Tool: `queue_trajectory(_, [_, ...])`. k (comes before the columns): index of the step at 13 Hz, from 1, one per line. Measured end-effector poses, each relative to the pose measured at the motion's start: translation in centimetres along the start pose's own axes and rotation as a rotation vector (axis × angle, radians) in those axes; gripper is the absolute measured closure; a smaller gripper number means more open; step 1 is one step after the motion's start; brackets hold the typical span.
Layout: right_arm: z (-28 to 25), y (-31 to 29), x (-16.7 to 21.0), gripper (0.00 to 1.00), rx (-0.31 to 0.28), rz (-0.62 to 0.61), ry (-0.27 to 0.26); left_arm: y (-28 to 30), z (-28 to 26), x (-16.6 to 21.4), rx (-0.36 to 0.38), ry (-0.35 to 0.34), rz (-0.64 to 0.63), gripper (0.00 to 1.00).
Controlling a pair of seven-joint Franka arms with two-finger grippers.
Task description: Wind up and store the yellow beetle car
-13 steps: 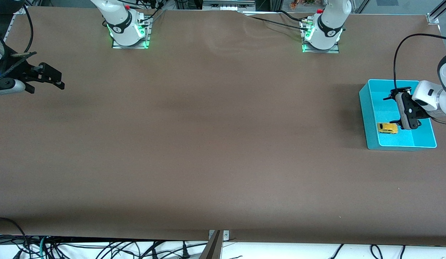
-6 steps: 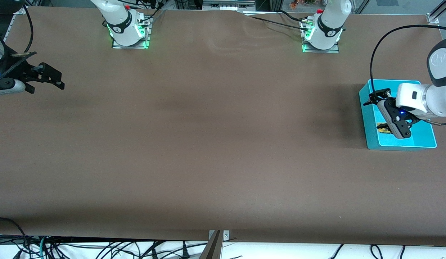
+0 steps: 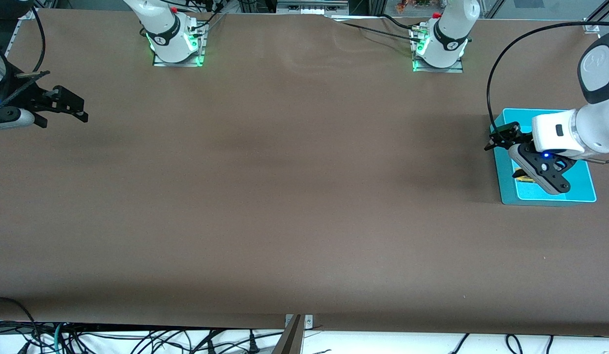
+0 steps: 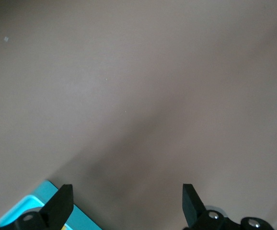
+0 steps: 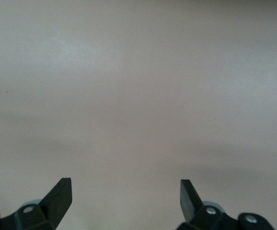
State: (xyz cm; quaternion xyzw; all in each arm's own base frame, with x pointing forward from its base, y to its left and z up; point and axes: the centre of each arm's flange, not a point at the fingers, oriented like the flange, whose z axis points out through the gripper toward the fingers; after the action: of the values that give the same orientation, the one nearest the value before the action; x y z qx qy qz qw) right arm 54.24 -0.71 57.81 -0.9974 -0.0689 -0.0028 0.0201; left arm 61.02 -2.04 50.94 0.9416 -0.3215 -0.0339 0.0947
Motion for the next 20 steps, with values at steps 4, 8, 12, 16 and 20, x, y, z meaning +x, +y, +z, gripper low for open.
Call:
queue_trajectory(4, [0.0,0.0,0.0,0.0,0.0,0.0,0.0,2.2,-2.2,0.8,-0.005,-0.016,-0.204,0.0])
queue_trajectory(8, [0.0,0.0,0.0,0.0,0.0,0.0,-0.001,5.0,-3.9,0.1,0.012,-0.063,-0.43,0.0])
queue_trajectory(12, [0.0,0.0,0.0,0.0,0.0,0.0,-0.001,4.8,-4.6,-1.2,0.02,-0.092,-0.58,0.0])
queue_trajectory(16, [-0.3,0.0,0.1,0.0,-0.001,0.0,0.007,2.5,-4.9,-3.0,0.018,-0.095,-0.619,0.0])
queue_trajectory(20, [-0.7,0.0,0.1,0.0,-0.002,-0.001,0.014,3.1,-4.5,-2.9,0.015,-0.107,-0.61,0.0])
